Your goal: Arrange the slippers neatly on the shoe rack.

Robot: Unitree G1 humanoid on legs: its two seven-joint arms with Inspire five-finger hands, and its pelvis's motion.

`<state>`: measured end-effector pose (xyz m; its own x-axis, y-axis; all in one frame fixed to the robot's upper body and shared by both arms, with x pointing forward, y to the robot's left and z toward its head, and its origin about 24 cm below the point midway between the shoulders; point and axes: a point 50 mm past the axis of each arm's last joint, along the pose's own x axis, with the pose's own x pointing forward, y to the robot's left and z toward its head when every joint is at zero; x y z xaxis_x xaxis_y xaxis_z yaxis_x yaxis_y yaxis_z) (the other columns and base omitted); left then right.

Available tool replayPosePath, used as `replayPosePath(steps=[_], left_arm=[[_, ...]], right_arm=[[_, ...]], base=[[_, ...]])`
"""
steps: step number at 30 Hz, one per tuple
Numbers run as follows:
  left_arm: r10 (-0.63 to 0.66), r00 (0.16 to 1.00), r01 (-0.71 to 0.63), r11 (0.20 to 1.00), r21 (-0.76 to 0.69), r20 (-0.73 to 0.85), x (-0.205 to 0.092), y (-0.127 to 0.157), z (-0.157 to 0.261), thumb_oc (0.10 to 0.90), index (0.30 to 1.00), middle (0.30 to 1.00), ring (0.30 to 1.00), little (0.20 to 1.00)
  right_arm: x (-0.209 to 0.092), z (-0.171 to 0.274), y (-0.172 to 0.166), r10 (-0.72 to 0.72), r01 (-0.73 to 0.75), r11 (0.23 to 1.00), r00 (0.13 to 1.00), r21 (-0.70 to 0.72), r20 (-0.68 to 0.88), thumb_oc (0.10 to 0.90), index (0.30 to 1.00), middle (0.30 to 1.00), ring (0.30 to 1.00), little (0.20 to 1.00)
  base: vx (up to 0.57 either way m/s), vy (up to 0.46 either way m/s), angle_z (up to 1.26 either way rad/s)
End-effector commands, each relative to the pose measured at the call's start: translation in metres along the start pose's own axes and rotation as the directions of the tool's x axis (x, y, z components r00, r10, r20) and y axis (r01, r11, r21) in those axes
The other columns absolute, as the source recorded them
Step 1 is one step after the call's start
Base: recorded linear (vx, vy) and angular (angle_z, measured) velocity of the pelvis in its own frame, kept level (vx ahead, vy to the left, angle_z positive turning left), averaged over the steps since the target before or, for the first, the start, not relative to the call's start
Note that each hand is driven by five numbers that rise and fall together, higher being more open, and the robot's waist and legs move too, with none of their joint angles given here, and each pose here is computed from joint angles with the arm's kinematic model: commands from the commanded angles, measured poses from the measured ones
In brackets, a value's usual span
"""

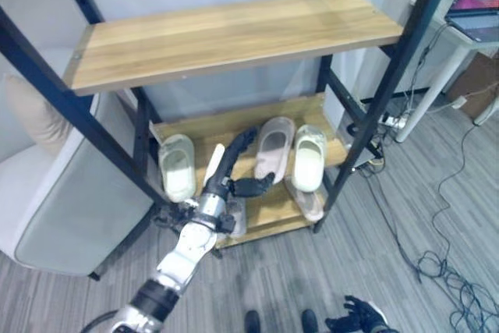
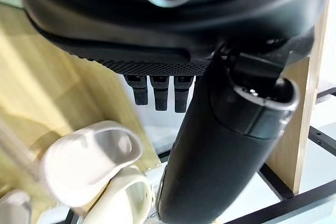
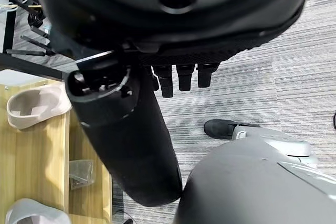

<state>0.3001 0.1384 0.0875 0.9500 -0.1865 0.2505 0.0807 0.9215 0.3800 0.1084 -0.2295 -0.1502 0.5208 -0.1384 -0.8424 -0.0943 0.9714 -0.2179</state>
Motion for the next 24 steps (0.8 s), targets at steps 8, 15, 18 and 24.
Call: replayPosePath(steps=[8,15,18,24], left_arm=[[0.152,0.94,-0.195,0.974,0.118,0.305,0.085,0.03,0.082,0.8,0.9,0.9,0.9,0.9],[0.184,0.928,-0.267,0.935,0.233,0.325,0.107,0.048,0.096,0.8,0.9,0.9,0.9,0.9],[0.2,0.923,-0.295,0.916,0.271,0.329,0.114,0.056,0.101,0.8,0.9,0.9,0.9,0.9],[0.254,0.896,-0.373,0.876,0.307,0.364,0.126,0.073,0.118,0.8,0.9,0.9,0.9,0.9]], right_arm=[[-0.002,0.015,-0.039,-0.074,0.077,0.996,0.995,-0.046,0.072,0.8,0.9,0.9,0.9,0.9],[0.002,0.035,-0.045,-0.086,0.092,0.995,0.987,-0.042,0.132,0.8,0.9,0.9,0.9,0.9],[0.003,0.044,-0.045,-0.087,0.095,0.995,0.983,-0.042,0.159,0.8,0.9,0.9,0.9,0.9],[0.005,0.057,-0.044,-0.091,0.101,0.994,0.976,-0.04,0.199,0.8,0.9,0.9,0.9,0.9]], base=[[-0.07,0.022,-0.04],[-0.07,0.013,-0.02],[-0.05,0.014,-0.1],[-0.03,0.005,-0.06]])
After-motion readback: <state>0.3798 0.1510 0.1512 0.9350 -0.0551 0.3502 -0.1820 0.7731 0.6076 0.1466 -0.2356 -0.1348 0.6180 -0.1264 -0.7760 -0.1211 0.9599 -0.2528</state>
